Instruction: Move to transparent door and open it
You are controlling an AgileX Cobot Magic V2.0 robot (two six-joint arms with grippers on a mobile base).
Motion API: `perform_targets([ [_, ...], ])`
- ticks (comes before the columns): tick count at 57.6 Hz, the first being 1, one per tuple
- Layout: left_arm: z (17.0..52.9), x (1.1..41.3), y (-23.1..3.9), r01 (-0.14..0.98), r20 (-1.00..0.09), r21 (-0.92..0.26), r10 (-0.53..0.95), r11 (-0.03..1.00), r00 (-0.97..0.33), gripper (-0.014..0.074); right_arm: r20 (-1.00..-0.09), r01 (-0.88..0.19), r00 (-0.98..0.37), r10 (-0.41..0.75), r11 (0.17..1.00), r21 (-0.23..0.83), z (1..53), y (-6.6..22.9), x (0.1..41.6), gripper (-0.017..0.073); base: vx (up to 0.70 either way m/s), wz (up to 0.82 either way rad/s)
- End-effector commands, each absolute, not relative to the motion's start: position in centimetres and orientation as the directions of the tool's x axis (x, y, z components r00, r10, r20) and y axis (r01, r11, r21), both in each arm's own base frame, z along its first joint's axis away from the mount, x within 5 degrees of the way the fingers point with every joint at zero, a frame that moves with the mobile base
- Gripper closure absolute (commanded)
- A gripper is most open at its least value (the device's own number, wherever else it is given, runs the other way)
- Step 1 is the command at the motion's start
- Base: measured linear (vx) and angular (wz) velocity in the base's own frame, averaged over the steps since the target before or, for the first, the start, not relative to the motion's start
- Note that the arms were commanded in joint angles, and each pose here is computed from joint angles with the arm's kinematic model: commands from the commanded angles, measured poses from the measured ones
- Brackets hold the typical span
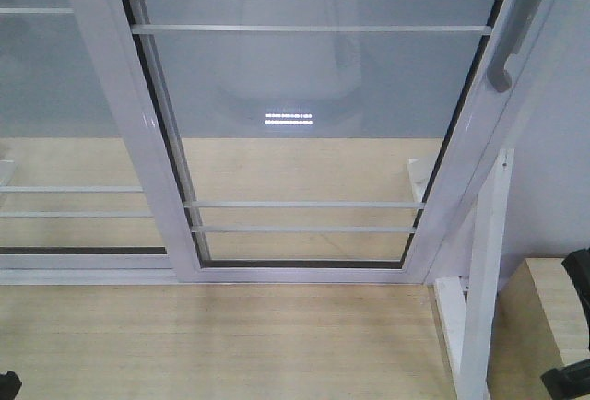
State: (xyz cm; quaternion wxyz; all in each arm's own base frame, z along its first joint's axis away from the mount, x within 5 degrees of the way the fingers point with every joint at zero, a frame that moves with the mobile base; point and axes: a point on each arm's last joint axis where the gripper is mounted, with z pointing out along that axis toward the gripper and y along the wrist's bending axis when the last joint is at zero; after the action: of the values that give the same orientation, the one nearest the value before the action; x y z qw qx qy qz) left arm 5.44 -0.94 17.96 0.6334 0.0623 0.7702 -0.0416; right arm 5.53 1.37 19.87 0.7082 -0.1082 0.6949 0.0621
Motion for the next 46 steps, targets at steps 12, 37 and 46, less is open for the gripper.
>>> perform_targets([
  [12,18.28,5.51,-0.89,0.141,-0.994,0.006,0.022,0.99,-0.112,0.0591,-0.992,-0.23,0.12,-0.047,0.97,-0.073,20.57,1.32,5.38,0.0565,0.13,-0.04],
  [37,18.28,5.51,-0.89,0.141,-0.994,0.006,0.022,0.99,-0.112,0.0591,-0.992,-0.23,0.12,-0.046,0.97,-0.073,20.58,1.32,5.38,0.0565,0.06,-0.02],
  [46,18.28,5.51,-0.89,0.141,-0.994,0.006,0.022,0.99,-0.112,0.0591,-0.992,-0.23,0.12,-0.047,0.97,-0.073,20.57,1.32,5.38,0.0565,0.06,-0.01],
])
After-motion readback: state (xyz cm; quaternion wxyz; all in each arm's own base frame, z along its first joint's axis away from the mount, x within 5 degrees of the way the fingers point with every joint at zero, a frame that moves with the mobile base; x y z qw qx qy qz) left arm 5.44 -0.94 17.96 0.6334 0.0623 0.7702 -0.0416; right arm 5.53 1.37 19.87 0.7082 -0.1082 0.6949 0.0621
